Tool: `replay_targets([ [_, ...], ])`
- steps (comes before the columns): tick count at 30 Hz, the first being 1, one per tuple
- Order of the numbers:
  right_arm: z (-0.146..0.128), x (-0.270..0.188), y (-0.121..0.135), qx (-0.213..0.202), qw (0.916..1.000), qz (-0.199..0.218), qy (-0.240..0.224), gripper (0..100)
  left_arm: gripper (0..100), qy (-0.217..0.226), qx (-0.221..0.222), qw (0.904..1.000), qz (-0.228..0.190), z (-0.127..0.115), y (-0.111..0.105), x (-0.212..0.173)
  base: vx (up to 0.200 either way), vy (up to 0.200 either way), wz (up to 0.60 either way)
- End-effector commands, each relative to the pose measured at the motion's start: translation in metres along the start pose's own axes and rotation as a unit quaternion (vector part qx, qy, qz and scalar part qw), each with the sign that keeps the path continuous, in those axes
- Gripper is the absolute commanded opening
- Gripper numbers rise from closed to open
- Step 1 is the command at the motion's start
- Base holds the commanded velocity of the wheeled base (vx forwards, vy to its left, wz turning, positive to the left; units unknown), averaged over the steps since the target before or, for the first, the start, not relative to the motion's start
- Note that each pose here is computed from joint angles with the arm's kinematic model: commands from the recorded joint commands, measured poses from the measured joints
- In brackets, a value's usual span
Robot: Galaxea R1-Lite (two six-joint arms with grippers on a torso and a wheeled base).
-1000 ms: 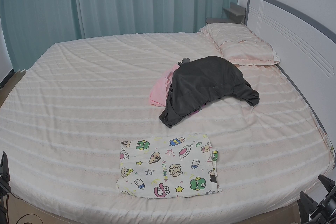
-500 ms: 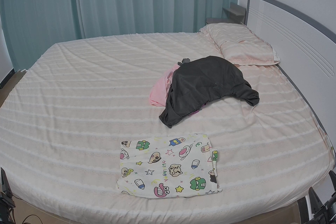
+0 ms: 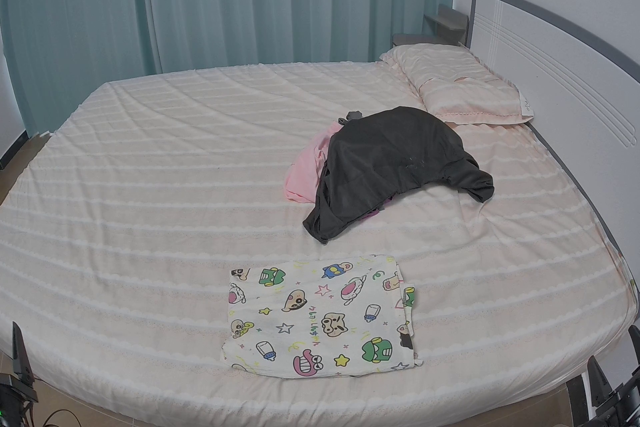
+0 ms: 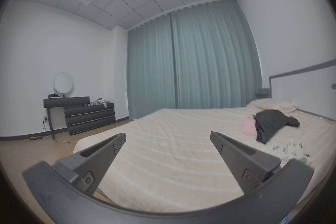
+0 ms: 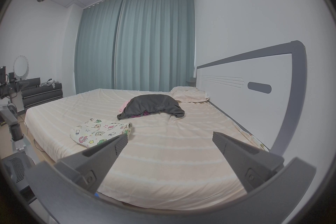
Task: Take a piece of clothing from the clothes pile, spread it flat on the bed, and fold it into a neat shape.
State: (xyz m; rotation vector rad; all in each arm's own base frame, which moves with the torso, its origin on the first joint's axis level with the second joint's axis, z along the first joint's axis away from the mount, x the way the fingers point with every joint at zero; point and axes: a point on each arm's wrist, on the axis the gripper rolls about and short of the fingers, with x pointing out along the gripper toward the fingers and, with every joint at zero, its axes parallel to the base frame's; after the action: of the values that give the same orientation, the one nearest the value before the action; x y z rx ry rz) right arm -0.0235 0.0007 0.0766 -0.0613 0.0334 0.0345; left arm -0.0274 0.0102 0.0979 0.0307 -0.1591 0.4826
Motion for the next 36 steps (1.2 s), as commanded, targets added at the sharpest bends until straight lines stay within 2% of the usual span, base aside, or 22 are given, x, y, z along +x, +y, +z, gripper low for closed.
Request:
replay_targets([
  [1,-0.0012,-0.0007,0.0002,0.005,1.0,0.004,-0.003,100,100,0.035,0.016,0.999,-0.022,-0.0125,-0.0015,-0.0006,0.0,0.0,0.0],
  [8,-0.0015,-0.0004,0.0,0.017,0.9998,0.0,-0.003,100,100,0.04,0.016,0.9972,-0.061,-0.0141,-0.0033,-0.0009,0.0,0.0,0.0],
  [9,-0.0017,-0.0003,0.0,0.017,0.9999,0.0,-0.002,100,100,0.042,0.008,0.9957,-0.083,-0.0145,-0.0043,-0.0011,0.0,0.0,0.0],
  [10,-0.0017,-0.0003,-0.0001,0.017,0.9999,0.002,-0.002,100,100,0.043,0.006,0.9953,-0.087,-0.0147,-0.0045,-0.0011,0.0,0.0,0.0],
  [12,-0.0018,-0.0003,-0.0001,0.017,0.9999,0.002,-0.001,100,100,0.045,-0.019,0.9896,-0.135,-0.0149,-0.0067,-0.0016,0.0,0.0,0.0],
  [13,-0.0018,-0.0002,0.0,0.017,0.9999,0.0,0.0,100,100,0.046,-0.022,0.9891,-0.139,-0.0149,-0.0068,-0.0016,0.0,0.0,0.0],
  [14,-0.0012,0.0,-0.0001,0.017,0.9999,0.003,0.001,100,100,0.049,-0.04,0.9831,-0.172,-0.015,-0.0083,-0.0021,0.0,0.0,0.0],
  [19,-0.0008,0.0028,-0.0005,0.017,0.9996,0.009,0.019,100,100,0.048,-0.035,0.9792,-0.194,-0.0151,-0.0092,-0.0025,0.0,0.0,0.0],
  [22,-0.0008,0.0028,-0.0005,0.017,0.9996,0.009,0.019,100,100,0.049,-0.036,0.979,-0.195,-0.0152,-0.0092,-0.0025,0.0,0.0,0.0],
  [24,-0.0011,0.002,-0.0004,0.017,0.9997,0.007,0.014,100,100,0.049,-0.034,0.9816,-0.181,-0.0153,-0.0087,-0.0023,0.0,0.0,0.0],
  [29,-0.0015,-0.0003,0.0,0.021,0.9998,-0.002,-0.003,100,100,0.048,-0.018,0.9921,-0.114,-0.0154,-0.0058,-0.0014,0.0,0.0,0.0],
  [34,-0.0017,-0.0003,0.0,0.023,0.9997,-0.002,-0.002,100,100,0.047,-0.009,0.994,-0.098,-0.0154,-0.005,-0.0013,0.0,0.0,0.0],
  [36,-0.0017,-0.0003,0.0,0.022,0.9997,-0.002,-0.002,100,100,0.047,0.008,0.9972,-0.058,-0.0155,-0.0032,-0.001,0.0,0.0,0.0],
])
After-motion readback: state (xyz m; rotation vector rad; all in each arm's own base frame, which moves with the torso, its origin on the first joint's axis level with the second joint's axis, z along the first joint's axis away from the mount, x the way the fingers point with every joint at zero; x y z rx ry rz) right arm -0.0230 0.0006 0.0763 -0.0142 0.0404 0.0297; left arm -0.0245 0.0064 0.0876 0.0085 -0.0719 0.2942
